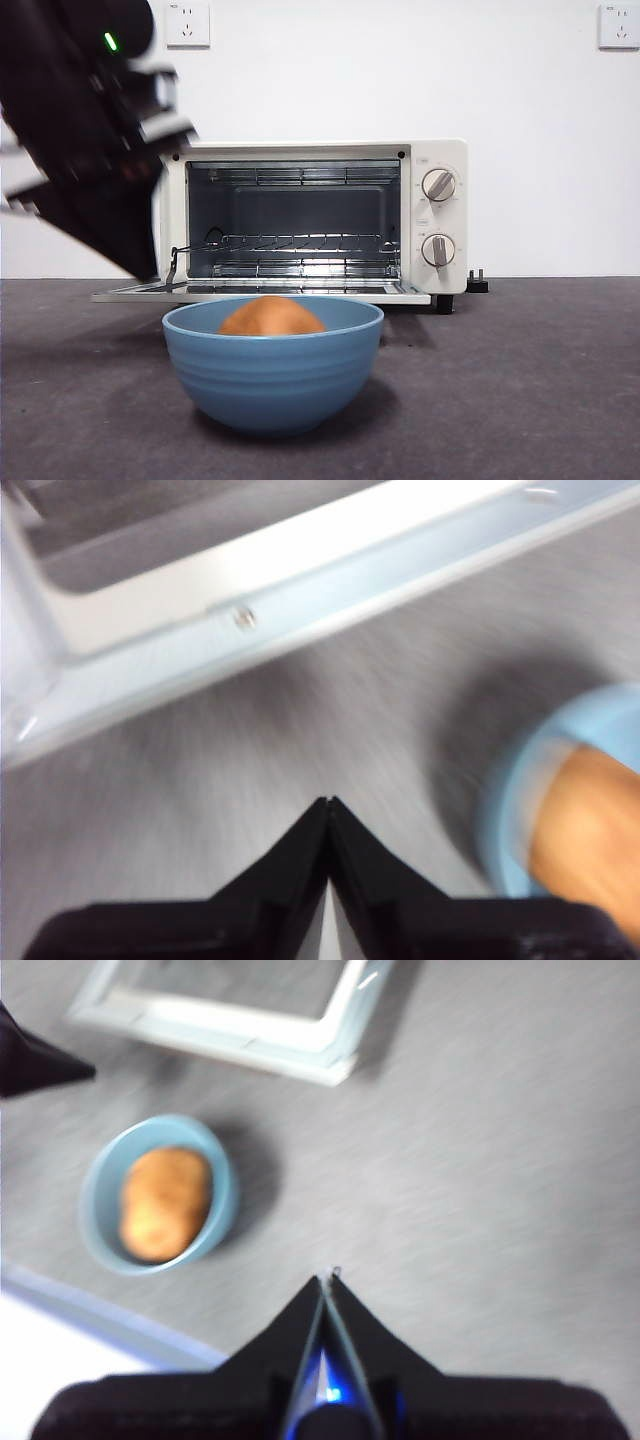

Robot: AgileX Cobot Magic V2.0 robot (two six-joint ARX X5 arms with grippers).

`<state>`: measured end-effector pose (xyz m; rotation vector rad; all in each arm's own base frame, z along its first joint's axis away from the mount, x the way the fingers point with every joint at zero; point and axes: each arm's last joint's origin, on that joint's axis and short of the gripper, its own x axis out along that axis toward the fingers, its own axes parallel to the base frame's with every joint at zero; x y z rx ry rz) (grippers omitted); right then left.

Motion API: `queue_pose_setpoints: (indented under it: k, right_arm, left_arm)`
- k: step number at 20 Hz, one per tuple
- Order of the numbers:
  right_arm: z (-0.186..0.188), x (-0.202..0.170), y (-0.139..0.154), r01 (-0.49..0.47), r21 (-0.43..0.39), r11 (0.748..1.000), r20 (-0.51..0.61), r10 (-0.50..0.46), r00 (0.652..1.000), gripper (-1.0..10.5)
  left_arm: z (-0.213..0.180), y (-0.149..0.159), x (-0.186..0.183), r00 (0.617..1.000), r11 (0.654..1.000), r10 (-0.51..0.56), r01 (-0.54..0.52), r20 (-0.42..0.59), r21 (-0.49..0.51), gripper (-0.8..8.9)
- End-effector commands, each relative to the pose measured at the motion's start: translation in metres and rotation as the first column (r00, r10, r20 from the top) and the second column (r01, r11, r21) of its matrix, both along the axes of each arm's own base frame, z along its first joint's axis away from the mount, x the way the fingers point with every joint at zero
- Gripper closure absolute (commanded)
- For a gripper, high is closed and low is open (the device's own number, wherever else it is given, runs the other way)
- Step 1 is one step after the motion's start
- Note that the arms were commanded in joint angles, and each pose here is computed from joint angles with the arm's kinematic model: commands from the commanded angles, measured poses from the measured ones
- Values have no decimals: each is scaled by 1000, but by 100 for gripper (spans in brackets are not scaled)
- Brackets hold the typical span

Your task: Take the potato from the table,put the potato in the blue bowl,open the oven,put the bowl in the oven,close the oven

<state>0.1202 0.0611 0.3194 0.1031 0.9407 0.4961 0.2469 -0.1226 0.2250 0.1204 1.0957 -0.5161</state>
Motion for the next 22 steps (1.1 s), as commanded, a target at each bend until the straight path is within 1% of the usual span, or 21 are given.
queue_pose_setpoints:
  k: [1,2,4,6,9,10,12,13,15,19,22]
  right_arm:
    - [-8,8,5,-20,26,999,-68,22,997,949]
    - [-11,13,9,-40,36,999,-105,44,994,949]
    - [-19,23,18,-75,55,996,-178,84,980,949]
    - [-28,32,31,-79,48,996,-241,88,966,946]
    - [-40,43,58,-85,73,994,-293,102,951,935]
    - [-45,47,68,-84,80,993,-311,105,944,911]
    - [-58,54,84,-73,71,995,-356,94,930,765]
    - [-64,59,89,-56,65,996,-385,77,920,704]
    - [-77,67,97,-40,52,998,-416,58,908,653]
    - [-92,81,108,-6,56,998,-433,30,901,656]
    - [-93,91,116,3,48,999,-445,18,895,658]
  left_arm:
    - [27,10,-25,998,998,-58,59,14,-37,821]
    - [37,15,-38,996,994,-85,85,5,-64,821]
    - [51,24,-61,994,990,-108,105,-24,-94,821]
    - [59,32,-80,990,986,-127,119,-63,-113,821]
    - [69,39,-106,979,974,-173,153,-108,-169,821]
    - [73,42,-113,977,969,-184,163,-105,-185,821]
    - [78,46,-126,975,963,-201,180,-92,-201,821]
    - [80,48,-131,976,962,-202,180,-88,-205,821]
    - [83,51,-138,978,961,-196,176,-76,-215,821]
    - [86,54,-144,981,959,-188,171,-55,-227,821]
    - [86,54,-144,981,959,-188,171,-54,-228,821]
